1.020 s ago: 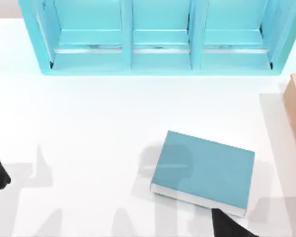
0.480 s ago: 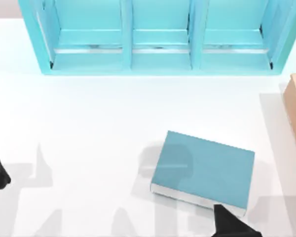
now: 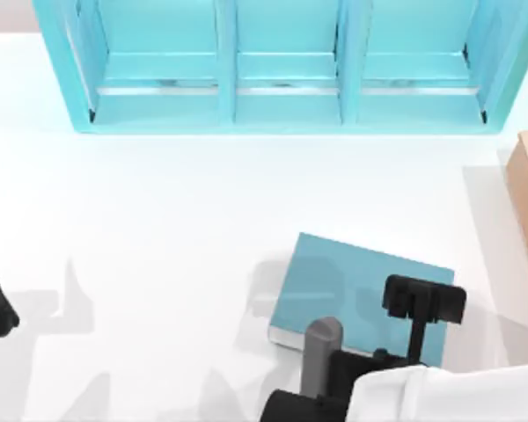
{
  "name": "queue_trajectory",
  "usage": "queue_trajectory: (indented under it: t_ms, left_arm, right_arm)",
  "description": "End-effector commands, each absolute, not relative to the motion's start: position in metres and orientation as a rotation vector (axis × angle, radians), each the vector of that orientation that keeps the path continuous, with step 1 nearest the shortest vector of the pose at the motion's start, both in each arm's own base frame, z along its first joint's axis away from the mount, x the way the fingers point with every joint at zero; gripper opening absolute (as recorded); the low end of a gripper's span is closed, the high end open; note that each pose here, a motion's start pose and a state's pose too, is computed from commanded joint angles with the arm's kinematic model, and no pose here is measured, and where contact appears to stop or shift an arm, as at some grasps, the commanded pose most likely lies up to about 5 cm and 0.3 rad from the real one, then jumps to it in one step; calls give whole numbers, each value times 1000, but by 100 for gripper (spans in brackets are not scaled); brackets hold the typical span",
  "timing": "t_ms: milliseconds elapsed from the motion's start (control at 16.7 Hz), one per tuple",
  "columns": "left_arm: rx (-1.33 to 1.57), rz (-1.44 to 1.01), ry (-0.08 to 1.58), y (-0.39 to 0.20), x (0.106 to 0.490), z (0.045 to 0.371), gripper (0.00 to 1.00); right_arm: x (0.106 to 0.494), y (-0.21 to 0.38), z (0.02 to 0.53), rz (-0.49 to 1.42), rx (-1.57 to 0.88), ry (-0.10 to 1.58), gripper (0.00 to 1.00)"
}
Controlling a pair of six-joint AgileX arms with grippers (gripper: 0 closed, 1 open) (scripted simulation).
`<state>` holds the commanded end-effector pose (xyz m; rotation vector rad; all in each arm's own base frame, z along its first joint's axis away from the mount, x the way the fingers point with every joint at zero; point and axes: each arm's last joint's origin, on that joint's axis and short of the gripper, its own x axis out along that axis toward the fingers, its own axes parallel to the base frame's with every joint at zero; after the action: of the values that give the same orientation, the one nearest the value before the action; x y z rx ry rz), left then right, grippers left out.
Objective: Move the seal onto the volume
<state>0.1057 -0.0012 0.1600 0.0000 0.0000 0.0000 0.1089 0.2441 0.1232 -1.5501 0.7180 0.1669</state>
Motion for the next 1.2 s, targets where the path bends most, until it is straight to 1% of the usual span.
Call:
queue_trajectory:
  t_ms: [180, 360, 480, 660, 780, 960, 1080, 1200]
  left_arm:
    - [0, 0, 0, -1, 106, 160, 100]
    - [0, 0, 0, -1, 106, 160, 100]
    - [0, 0, 0, -1, 106, 160, 100]
    - [0, 0, 0, -1, 106, 160, 100]
    - [0, 0, 0, -1, 106, 160, 100]
    - [0, 0, 0, -1, 106, 160, 100]
    - [0, 0, 0, -1, 106, 160, 100]
    - [0, 0, 0, -1, 106, 160, 100]
  right_arm:
    - [174, 231, 138, 130, -1406, 1012, 100]
    - [242, 193, 159, 101, -1163, 1276, 100]
    - [282, 154, 175, 88, -965, 1410, 100]
    - [326, 78, 202, 57, -634, 1532, 100]
    - [340, 21, 218, 28, -423, 1568, 100]
    - [343, -47, 232, 3, -179, 1583, 100]
    - [339, -76, 238, -5, -69, 1575, 100]
    - [336, -93, 241, -9, -8, 1566, 100]
